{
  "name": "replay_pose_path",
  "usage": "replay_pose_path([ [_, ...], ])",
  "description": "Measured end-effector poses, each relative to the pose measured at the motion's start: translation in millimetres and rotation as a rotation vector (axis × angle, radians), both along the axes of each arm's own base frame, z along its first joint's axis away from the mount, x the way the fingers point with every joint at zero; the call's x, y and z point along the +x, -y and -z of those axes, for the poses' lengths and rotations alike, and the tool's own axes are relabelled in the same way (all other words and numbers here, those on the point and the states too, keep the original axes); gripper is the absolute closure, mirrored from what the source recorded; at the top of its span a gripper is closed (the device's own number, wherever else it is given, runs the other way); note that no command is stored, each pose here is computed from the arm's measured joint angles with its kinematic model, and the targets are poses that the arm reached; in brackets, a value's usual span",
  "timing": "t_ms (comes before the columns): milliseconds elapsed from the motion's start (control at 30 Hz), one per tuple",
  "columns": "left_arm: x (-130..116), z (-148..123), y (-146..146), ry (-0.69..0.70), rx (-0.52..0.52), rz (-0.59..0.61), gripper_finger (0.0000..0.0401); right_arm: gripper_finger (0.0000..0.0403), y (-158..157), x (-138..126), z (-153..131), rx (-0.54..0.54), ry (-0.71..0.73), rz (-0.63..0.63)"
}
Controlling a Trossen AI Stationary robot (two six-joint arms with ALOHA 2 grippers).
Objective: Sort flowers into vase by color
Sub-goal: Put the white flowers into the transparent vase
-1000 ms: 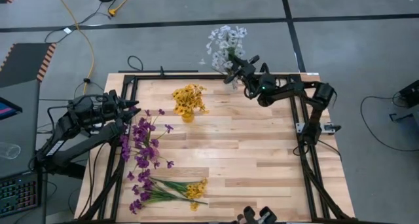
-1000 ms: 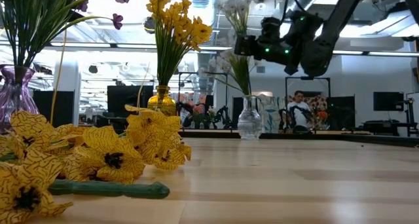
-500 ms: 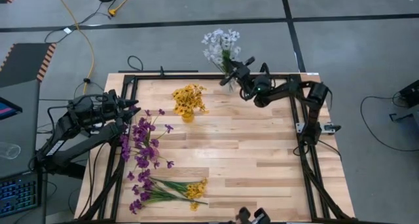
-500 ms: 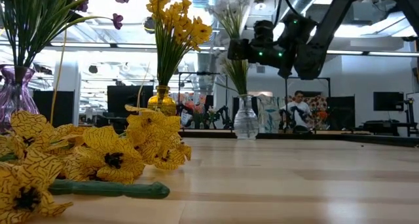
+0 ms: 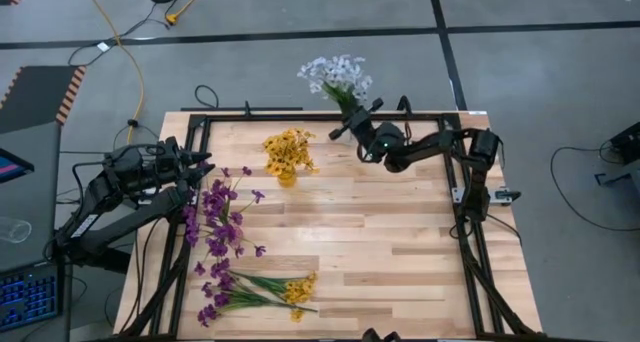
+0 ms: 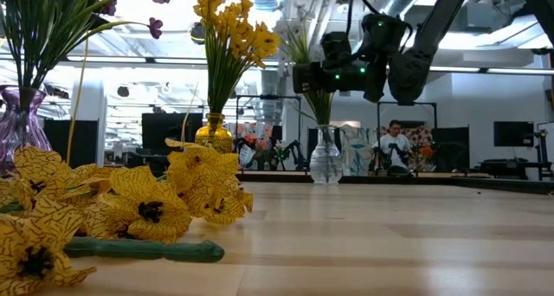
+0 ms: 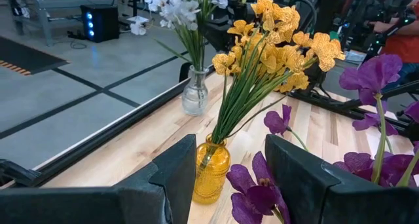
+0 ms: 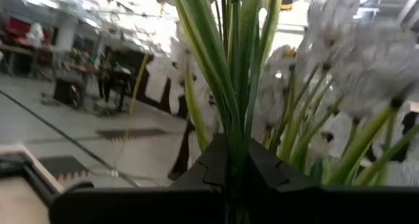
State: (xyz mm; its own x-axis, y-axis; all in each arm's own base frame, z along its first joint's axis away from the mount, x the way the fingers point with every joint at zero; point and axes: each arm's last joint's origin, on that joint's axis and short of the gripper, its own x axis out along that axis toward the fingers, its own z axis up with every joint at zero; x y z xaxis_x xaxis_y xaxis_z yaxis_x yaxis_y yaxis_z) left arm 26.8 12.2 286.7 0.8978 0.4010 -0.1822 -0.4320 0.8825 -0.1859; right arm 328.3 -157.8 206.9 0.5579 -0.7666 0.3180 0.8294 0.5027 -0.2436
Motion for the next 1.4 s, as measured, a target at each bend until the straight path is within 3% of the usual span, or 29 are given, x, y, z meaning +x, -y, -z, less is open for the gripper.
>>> replay_pose_path([
  [633, 0.0, 0.0, 0.0, 0.0, 0.0, 0.0, 0.0232, 0.0349, -5.6, 3.4, 7.6, 0.059, -0.065, 0.079],
  [800, 0.0, 0.0, 0.0, 0.001, -0.001, 0.0, 0.0232, 0.0349, -11.3, 4.8, 5.3, 0.064, -0.024, 0.074],
  [1033, 0.0, 0.0, 0.0, 0.001, -0.003, 0.0, 0.0232, 0.0349, -25.6, 5.6, 5.1, 0.09, -0.005, 0.186],
  [1400, 0.0, 0.0, 0.0, 0.002, -0.003, 0.001, 0.0232, 0.0349, -36.4, -6.4, 9.2, 0.068, 0.067, 0.169],
])
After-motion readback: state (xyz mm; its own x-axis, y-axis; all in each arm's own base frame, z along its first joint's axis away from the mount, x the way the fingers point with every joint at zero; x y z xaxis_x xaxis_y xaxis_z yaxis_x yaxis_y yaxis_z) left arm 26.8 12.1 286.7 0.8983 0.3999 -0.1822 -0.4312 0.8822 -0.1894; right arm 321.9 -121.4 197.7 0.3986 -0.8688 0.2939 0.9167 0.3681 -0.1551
